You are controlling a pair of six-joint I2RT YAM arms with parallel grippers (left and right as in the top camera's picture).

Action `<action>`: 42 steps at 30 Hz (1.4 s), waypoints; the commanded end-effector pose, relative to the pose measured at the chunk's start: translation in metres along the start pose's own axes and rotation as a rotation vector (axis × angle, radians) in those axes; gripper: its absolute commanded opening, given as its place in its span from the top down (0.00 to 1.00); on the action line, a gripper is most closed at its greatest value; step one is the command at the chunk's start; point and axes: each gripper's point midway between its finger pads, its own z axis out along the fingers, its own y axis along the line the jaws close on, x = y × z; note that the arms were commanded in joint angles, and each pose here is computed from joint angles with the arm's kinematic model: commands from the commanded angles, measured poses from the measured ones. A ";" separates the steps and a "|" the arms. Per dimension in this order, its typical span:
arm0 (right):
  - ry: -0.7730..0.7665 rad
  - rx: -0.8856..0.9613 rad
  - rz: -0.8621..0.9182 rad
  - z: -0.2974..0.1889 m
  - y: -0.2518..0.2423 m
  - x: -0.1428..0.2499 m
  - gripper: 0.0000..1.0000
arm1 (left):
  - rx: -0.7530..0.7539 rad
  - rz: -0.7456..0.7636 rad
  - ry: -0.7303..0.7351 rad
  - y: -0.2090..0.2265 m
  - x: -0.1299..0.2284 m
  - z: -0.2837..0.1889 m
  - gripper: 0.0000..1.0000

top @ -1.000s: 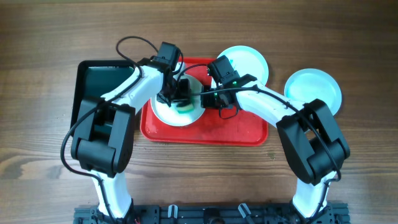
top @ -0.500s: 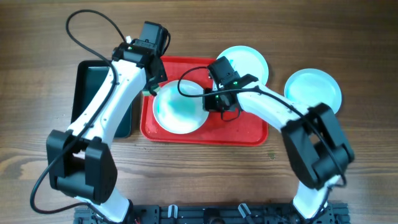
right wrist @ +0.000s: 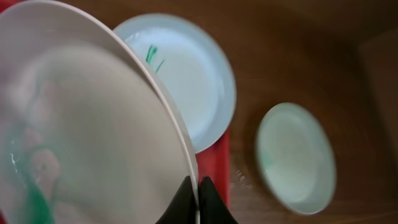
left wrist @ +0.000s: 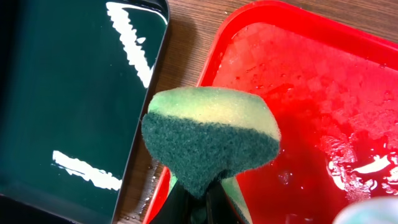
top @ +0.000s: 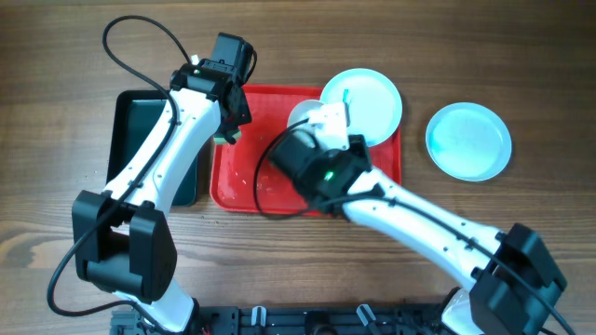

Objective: Clean dirty plates on tray and stack at the side
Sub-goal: 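Lift the sponge away from the plate with the left gripper, then carry the plate with right gripper onto the plate right of tray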

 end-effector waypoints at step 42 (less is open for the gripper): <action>0.619 0.013 1.002 0.145 -0.225 0.185 0.96 | 0.034 0.008 0.028 -0.006 0.002 0.004 0.96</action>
